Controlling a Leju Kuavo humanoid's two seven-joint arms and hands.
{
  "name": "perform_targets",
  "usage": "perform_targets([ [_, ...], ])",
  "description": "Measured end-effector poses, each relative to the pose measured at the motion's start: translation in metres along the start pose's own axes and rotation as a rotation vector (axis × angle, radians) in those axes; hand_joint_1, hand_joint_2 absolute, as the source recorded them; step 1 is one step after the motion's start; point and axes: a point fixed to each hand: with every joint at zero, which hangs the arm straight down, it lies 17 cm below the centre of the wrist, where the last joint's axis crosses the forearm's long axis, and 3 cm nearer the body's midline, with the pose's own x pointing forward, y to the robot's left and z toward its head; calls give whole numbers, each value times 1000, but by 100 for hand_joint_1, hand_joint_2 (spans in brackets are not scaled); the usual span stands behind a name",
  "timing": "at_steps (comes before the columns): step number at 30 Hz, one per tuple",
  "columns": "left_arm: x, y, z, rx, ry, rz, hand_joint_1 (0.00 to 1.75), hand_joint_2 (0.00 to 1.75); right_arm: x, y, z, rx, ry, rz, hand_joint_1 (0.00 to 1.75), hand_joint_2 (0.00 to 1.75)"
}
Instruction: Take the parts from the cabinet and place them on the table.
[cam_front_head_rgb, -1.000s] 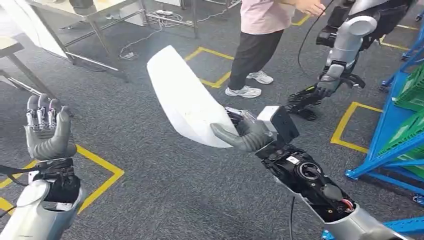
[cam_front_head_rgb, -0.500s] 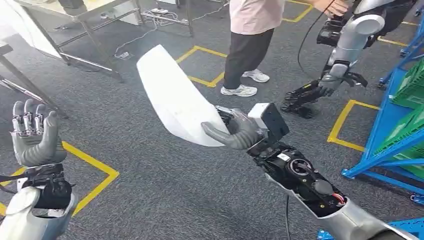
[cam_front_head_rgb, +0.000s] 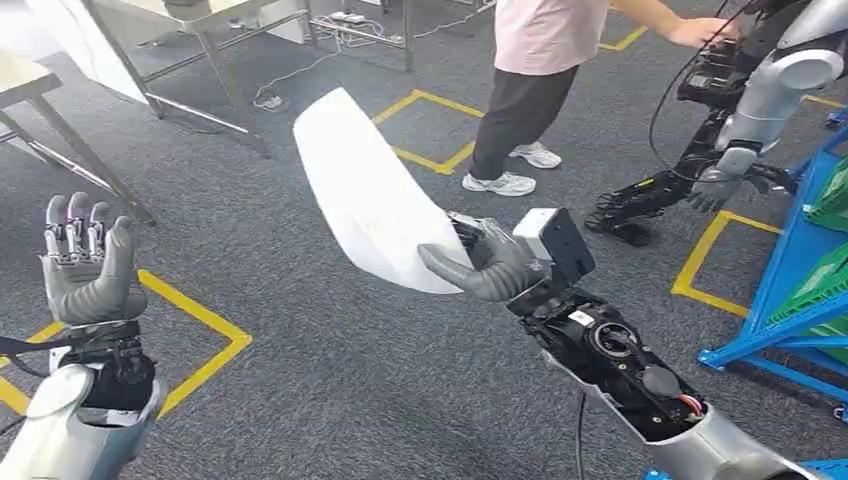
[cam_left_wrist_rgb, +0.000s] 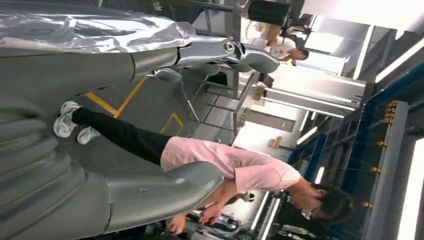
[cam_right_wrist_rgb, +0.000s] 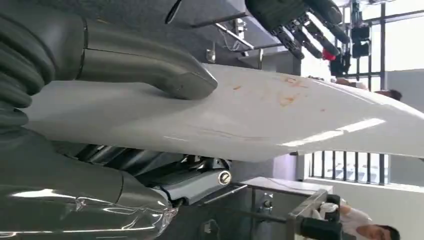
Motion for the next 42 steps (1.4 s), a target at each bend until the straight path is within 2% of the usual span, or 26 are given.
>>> perform_targets([
  [42,2,-3,1,-5,-8,3,0,175,1,3,3,4,-4,14,175,175],
])
